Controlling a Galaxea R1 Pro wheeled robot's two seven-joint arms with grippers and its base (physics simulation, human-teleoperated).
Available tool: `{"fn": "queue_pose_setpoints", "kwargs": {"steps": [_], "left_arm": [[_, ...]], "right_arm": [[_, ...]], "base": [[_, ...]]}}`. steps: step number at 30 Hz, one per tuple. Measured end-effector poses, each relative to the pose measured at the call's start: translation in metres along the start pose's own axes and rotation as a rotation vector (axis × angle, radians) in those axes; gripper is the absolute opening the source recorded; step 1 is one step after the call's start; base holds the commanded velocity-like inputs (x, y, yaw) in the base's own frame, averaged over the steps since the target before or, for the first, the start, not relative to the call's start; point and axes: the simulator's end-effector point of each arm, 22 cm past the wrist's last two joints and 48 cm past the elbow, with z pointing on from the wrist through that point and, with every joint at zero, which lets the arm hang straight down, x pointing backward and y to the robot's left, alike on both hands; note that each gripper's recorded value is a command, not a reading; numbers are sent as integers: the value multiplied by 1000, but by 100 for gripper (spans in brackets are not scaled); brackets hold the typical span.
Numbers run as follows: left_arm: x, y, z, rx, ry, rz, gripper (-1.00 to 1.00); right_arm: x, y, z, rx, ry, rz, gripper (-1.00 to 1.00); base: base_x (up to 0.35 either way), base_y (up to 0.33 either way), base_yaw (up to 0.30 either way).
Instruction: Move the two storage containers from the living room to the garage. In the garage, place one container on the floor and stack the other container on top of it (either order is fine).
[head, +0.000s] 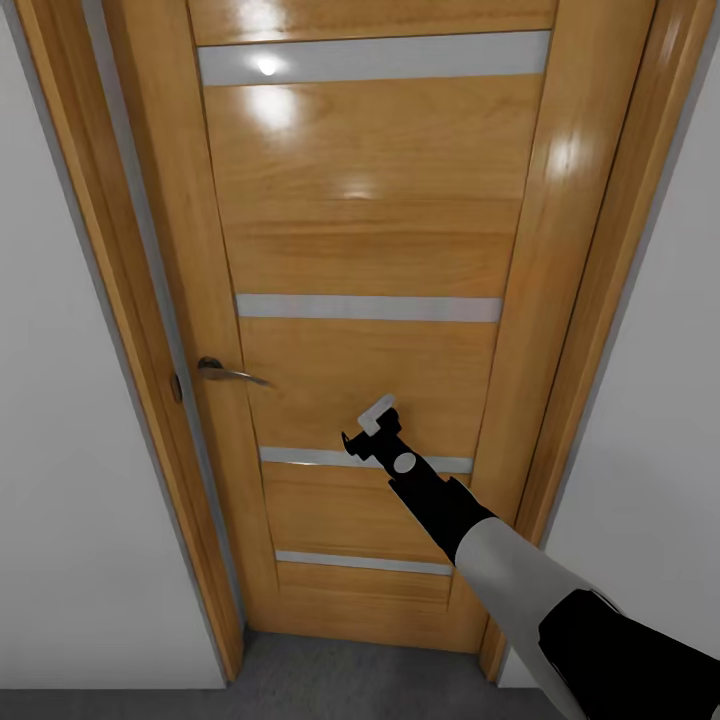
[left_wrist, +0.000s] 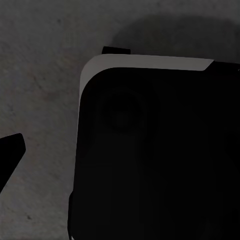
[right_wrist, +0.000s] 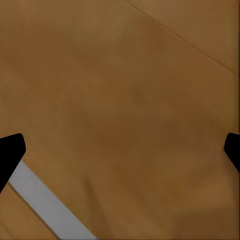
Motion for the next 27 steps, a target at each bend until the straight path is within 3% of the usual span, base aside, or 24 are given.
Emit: {"fn": "queue_pose_setpoints", "kwargs": {"steps": [10, 21, 27], "left_arm": [[0, 0, 0, 0, 0, 0, 100], [0, 0, 0, 0, 0, -1, 100], [0, 0, 0, 0, 0, 0, 100]], "right_arm": [[-1, -3, 0, 14, -17, 38, 100], [-2, -3, 0, 16, -27, 39, 100], [-9, -15, 0, 66, -34, 31, 100]], "base": [[0, 0, 2], [0, 0, 0], [0, 0, 139]]}}
